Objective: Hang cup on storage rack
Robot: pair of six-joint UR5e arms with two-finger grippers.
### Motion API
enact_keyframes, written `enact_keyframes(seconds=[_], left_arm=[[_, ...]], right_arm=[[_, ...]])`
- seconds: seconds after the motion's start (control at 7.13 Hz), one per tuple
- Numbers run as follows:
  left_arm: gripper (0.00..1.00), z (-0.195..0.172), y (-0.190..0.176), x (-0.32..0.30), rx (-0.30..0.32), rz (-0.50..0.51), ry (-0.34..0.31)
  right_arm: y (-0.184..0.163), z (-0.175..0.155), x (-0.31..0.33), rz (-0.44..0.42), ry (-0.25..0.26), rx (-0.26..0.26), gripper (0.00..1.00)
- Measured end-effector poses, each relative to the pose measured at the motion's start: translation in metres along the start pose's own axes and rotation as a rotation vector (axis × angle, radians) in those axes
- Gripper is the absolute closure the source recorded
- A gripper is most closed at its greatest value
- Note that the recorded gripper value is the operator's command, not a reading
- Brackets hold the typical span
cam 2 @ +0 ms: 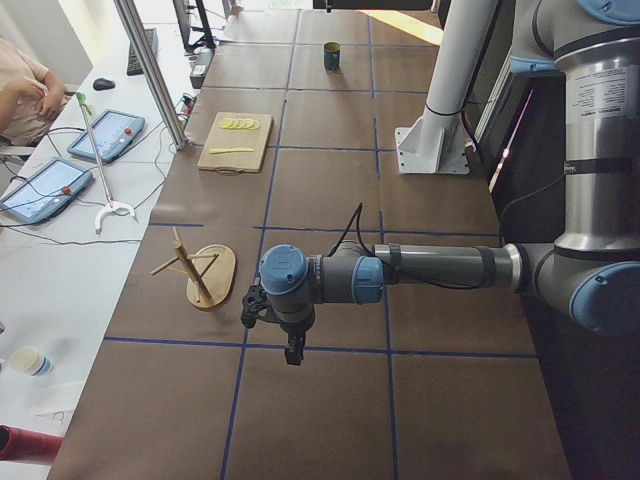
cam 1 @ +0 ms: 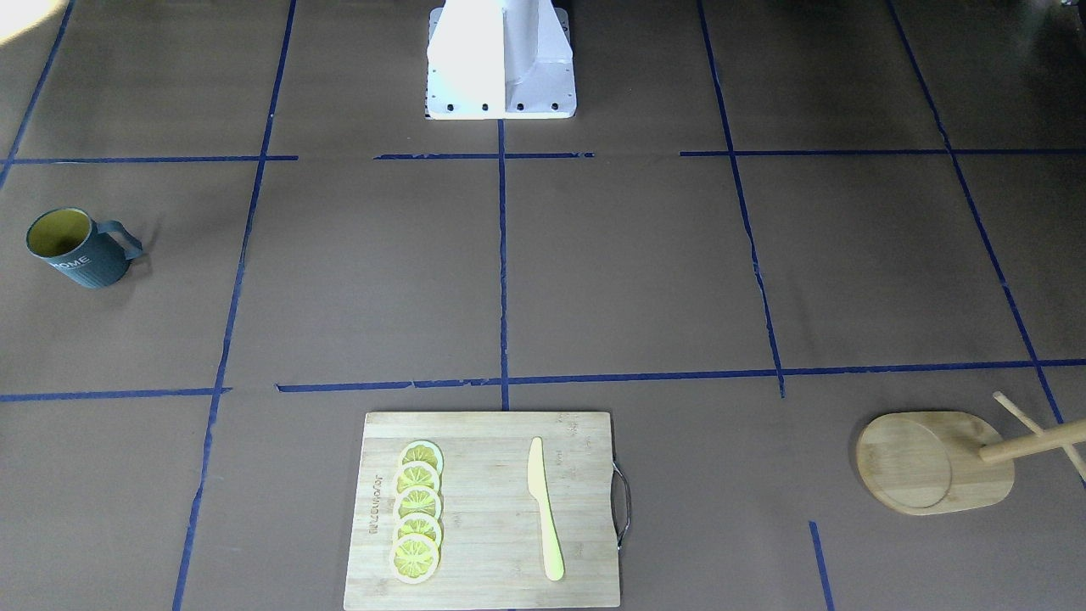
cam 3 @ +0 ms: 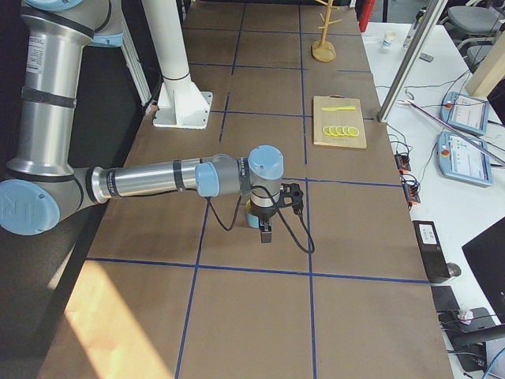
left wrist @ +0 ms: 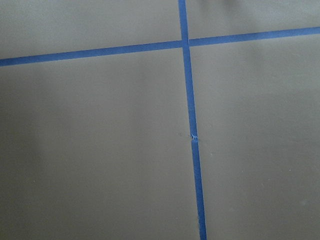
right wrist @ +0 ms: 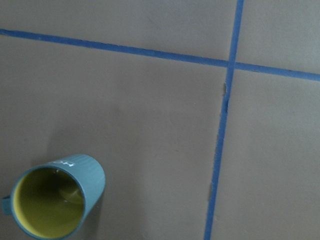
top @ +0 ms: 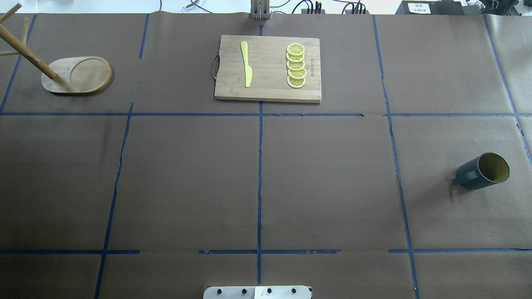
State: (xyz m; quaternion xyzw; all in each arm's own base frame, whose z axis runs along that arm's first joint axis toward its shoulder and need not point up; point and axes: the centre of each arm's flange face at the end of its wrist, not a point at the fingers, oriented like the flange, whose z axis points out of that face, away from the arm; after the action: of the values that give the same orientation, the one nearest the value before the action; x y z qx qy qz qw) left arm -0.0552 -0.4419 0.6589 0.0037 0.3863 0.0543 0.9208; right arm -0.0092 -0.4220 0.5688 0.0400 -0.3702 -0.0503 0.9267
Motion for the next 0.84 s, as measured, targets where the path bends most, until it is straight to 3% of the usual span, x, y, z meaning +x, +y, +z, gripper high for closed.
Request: enact_keyframes(seconds=[0.28,0.56,0.84], left_arm=[[0.00,0.000,0.000,0.000,0.000,0.001,0.000],[0.00,0.000,0.000,0.000,-0.001,0.002,0.000],[0.00,0.000,0.000,0.000,-0.001,0.001,0.000]], right_arm=[[-0.002,0.027,-0.039,0.054,-0.037,0.039,0.01],[0.006,0.064,-0.053,0.065,-0.049,0.037,0.02],[0.013,0.101,-0.050,0.061,-0.056,0.022,0.10]])
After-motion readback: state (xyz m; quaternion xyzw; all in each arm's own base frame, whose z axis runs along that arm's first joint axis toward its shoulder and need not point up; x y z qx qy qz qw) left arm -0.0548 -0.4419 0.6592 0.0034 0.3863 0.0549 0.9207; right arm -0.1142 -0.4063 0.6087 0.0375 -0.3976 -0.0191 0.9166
